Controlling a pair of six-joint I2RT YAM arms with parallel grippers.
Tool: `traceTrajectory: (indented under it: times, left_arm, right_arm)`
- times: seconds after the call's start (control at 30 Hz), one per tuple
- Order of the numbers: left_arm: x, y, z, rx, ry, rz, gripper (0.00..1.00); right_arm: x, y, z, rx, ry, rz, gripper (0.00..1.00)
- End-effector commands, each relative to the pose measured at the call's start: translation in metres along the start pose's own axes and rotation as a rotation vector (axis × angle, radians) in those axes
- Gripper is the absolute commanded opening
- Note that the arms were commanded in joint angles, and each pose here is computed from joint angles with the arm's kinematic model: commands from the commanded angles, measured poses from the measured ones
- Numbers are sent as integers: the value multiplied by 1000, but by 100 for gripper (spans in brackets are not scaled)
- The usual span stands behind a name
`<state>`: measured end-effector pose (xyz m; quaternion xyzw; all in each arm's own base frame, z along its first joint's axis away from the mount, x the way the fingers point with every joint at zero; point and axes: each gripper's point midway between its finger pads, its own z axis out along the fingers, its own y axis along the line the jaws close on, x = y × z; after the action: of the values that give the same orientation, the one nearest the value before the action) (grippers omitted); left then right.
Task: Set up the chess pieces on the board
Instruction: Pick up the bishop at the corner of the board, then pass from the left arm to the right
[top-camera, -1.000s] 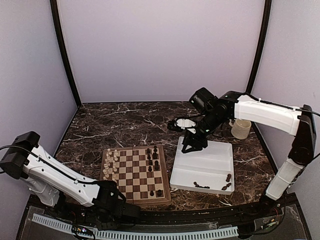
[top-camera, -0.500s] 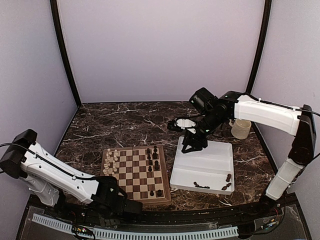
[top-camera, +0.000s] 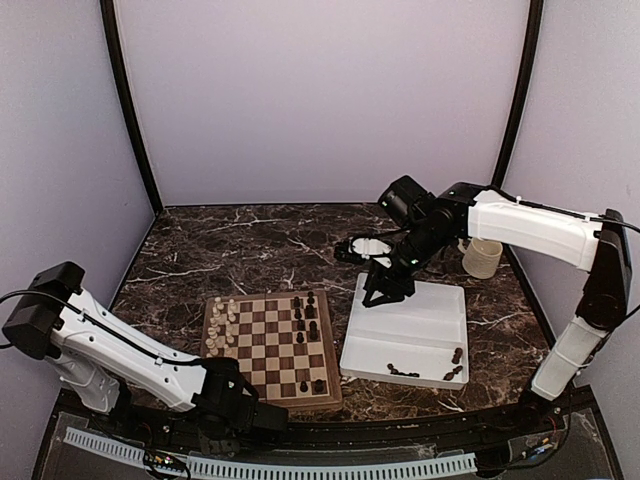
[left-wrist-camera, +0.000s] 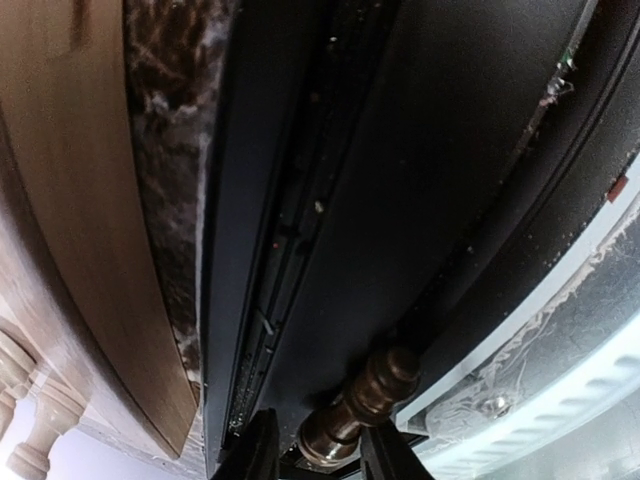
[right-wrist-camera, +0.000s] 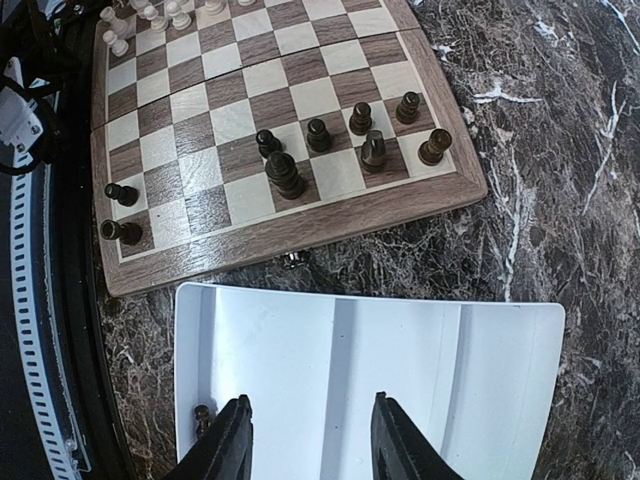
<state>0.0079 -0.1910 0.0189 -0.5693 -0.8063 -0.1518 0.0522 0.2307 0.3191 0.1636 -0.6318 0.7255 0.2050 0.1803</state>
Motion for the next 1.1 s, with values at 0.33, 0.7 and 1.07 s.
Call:
traceTrajectory:
  times: [0.33, 0.7, 1.07]
  left_arm:
    - [-40, 16, -82, 38, -245, -92, 15]
    - [-100, 138, -221, 40, -889, -342, 17]
    - [-151, 216, -225, 40, -1131, -381, 17]
  right_arm:
    - [-8, -5, -12, 33, -19, -24, 41]
    - [-38, -61, -62, 263, -162, 48, 45]
    - [-71, -96, -107, 53, -351, 224, 98]
